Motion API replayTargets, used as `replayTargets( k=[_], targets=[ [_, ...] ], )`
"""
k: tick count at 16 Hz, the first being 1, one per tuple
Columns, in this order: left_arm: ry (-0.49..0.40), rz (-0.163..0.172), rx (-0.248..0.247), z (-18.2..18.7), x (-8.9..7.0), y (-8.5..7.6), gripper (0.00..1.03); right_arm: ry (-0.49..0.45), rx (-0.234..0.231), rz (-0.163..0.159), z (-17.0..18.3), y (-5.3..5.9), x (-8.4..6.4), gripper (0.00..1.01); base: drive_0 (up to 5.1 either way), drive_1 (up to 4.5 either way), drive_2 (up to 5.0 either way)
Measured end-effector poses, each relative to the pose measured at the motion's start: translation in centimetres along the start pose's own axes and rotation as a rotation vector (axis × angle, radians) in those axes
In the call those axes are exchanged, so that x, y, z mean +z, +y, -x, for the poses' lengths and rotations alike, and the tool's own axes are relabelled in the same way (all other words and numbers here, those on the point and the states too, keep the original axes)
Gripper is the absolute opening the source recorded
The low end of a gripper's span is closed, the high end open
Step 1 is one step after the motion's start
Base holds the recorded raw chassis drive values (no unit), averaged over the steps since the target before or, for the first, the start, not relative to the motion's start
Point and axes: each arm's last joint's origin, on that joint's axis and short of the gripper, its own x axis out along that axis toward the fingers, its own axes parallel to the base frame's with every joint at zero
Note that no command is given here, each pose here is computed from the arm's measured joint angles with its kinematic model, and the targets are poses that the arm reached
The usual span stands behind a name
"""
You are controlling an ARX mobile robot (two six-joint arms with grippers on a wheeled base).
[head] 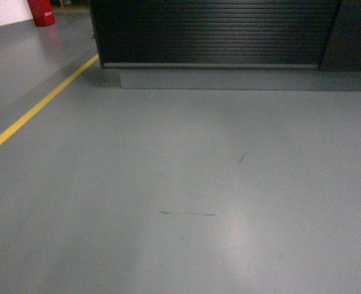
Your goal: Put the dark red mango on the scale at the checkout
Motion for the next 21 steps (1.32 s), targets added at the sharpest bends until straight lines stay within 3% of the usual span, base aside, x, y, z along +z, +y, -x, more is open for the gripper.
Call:
replayTargets(
  k=[21],
  targets=[
    [0.002, 0.0, 0.0, 0.0, -0.02, 0.0, 0.98, 0.001, 0.0, 0.0, 0.0, 0.0, -0.01, 0.98, 0.0, 4.29, -4.3]
  ],
)
